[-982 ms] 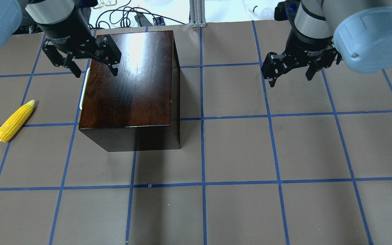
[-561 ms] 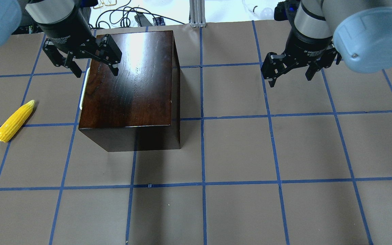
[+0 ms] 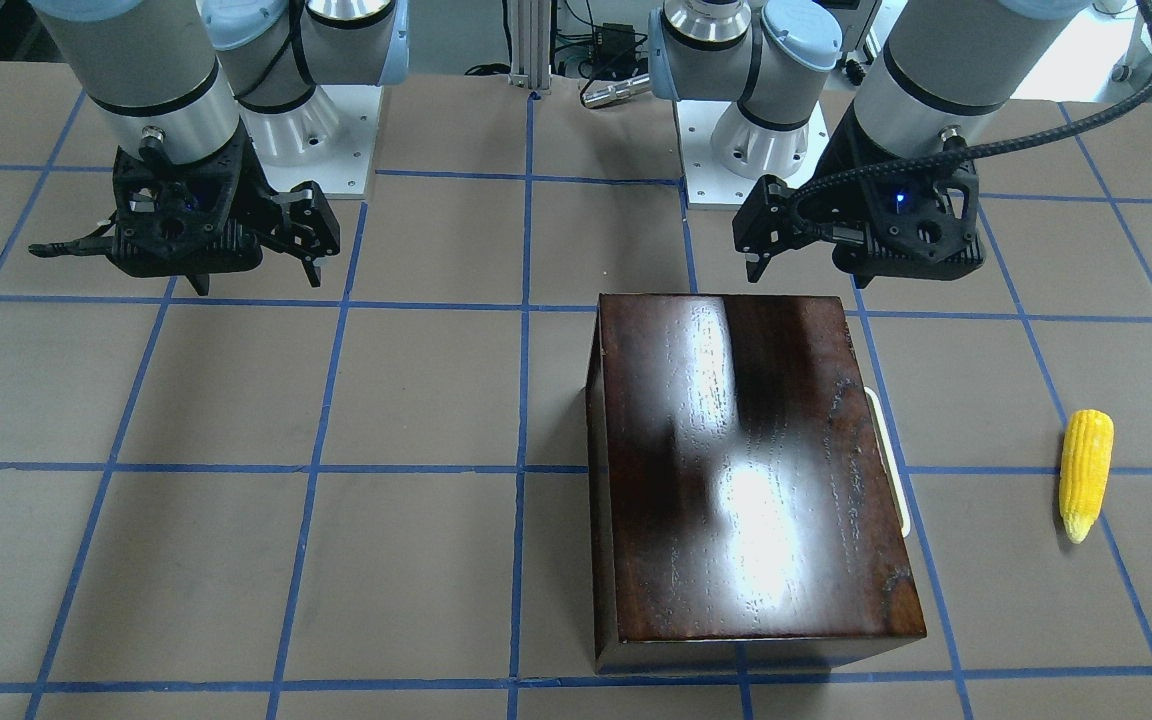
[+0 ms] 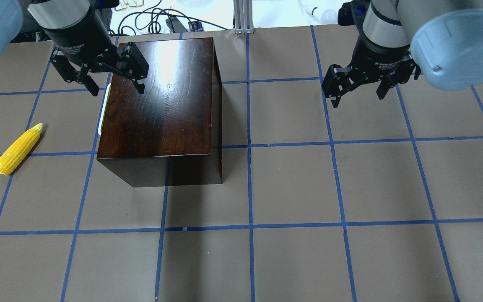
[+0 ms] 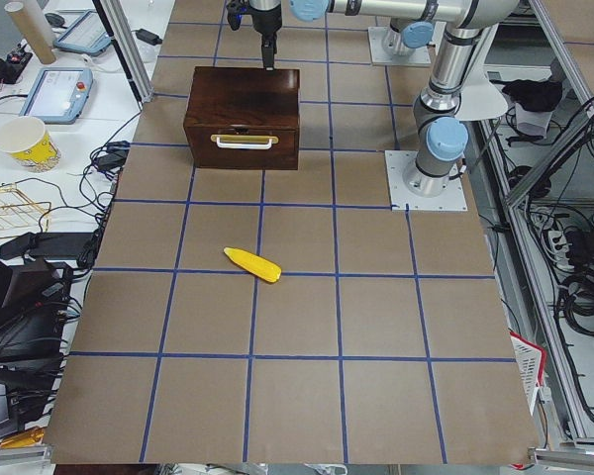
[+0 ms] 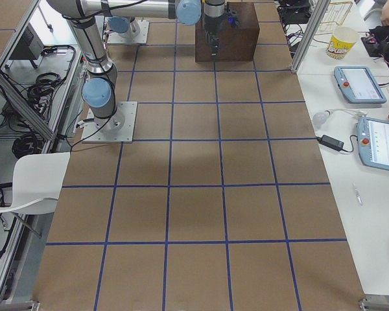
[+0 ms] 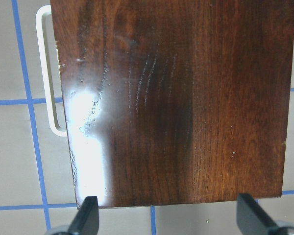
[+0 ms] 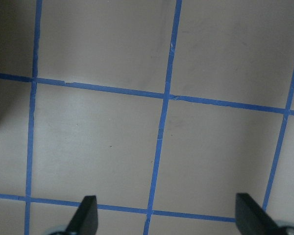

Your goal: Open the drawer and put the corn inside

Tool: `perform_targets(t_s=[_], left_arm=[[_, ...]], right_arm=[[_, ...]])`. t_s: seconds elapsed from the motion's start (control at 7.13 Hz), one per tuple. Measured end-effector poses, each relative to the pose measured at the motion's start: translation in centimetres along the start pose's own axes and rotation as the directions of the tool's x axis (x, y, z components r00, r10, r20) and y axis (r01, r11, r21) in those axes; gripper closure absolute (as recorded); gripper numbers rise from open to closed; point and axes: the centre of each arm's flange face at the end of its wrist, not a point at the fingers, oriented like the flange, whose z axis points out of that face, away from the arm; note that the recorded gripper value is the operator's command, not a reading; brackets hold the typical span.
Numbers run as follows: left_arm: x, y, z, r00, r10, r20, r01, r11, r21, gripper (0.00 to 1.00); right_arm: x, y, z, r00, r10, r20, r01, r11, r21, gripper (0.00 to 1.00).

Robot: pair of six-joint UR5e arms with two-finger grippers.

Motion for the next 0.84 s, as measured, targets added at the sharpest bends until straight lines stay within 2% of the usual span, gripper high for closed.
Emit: perform_targets(t_s=[0.84], left_arm=[[0.03, 0.7, 0.28, 1.0, 0.008, 0.005, -0.008, 1.0, -0.011, 0.0]], right_arm=[[-0.05, 0.0, -0.02, 1.0, -0.001, 0.0, 0.001, 1.0, 0.0, 0.0]])
